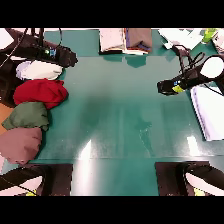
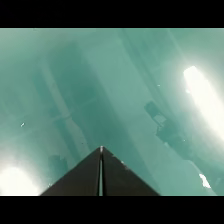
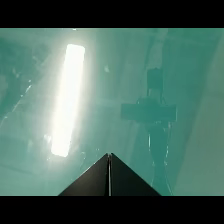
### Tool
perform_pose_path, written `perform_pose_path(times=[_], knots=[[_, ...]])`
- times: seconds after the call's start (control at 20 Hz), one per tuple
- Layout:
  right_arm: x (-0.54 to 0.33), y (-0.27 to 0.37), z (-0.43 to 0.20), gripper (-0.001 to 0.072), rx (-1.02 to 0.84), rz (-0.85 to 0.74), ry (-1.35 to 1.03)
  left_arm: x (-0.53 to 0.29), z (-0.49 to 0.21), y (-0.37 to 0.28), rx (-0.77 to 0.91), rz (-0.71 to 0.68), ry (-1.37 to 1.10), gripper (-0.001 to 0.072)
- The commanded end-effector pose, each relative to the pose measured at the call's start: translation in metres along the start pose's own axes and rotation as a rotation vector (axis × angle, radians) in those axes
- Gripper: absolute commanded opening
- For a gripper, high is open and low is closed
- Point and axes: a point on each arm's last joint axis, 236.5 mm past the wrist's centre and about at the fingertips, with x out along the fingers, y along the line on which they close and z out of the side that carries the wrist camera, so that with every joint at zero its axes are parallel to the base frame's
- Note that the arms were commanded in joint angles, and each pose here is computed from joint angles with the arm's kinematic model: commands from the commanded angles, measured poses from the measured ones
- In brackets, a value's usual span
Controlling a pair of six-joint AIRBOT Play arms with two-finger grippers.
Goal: Fold the shirts.
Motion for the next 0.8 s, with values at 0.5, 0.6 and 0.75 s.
perform_pose_path(times=[0.5, 0.6, 0.75], knots=[[0.000, 0.001, 0.000, 0.0018, 0.000, 0.002, -0.001, 0.000, 0.000, 0.000, 0.000, 0.000, 0.000, 0.0024], [0.000, 0.001, 0.000, 0.0018, 0.000, 0.002, -0.001, 0.000, 0.008, 0.000, -0.002, 0.000, -0.036, 0.0024], [0.000, 0.001, 0.000, 0.0018, 0.000, 0.002, -0.001, -0.002, 0.033, 0.021, 0.064, 0.088, -0.135, 0.0031]])
